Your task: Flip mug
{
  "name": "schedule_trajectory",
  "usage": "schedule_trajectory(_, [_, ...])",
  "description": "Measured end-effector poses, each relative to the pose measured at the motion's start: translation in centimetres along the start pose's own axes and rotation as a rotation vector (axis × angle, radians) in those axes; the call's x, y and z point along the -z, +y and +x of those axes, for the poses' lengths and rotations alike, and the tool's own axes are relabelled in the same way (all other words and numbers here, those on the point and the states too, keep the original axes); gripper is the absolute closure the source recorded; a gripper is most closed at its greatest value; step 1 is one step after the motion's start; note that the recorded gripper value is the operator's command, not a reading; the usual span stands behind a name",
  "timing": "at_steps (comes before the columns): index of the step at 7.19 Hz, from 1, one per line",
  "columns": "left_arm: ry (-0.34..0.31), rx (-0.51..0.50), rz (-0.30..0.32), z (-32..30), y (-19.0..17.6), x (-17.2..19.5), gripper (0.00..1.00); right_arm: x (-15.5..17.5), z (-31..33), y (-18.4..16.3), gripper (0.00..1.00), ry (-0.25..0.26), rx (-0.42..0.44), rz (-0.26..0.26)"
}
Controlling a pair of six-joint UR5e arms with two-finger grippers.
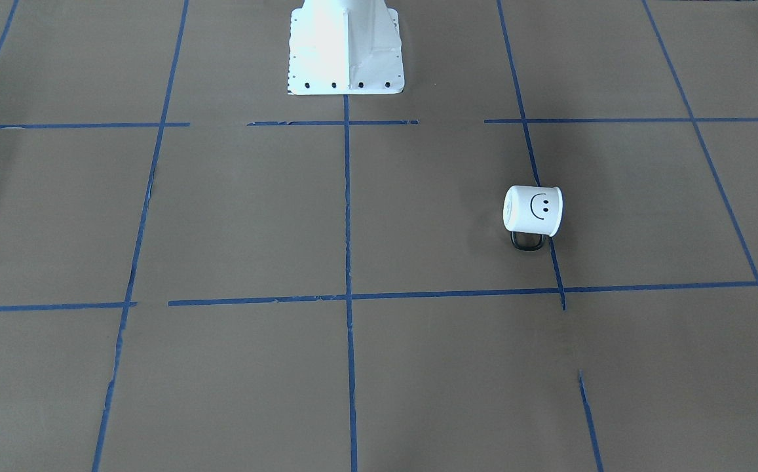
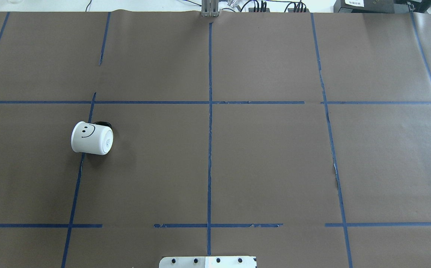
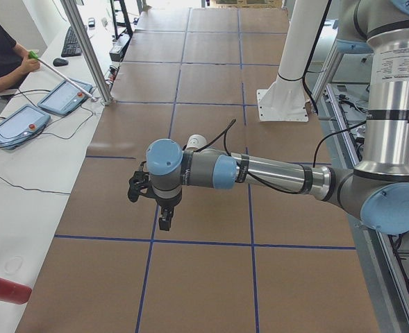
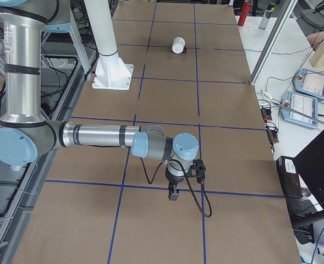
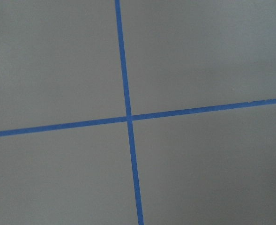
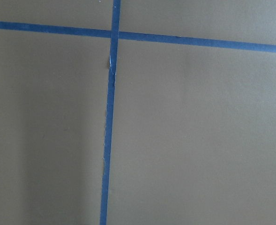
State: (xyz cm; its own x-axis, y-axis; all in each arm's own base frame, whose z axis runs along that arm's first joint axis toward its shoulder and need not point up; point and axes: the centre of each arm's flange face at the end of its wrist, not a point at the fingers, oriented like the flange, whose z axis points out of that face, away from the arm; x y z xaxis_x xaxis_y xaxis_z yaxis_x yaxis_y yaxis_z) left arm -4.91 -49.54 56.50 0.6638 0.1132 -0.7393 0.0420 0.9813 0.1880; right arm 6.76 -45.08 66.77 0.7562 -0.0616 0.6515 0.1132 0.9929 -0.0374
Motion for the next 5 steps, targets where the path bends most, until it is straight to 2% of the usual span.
schedule_trajectory(3, [0.079,0.105,0.030,5.3,0.5,-4.2,0.00,0.0,0.0,0.0,0.00,0.000,0.000,0.000])
schedule_trajectory(5, [0.170,0.230,0.062,8.2,1.8,-6.9,0.00,0.0,0.0,0.0,0.00,0.000,0.000,0.000])
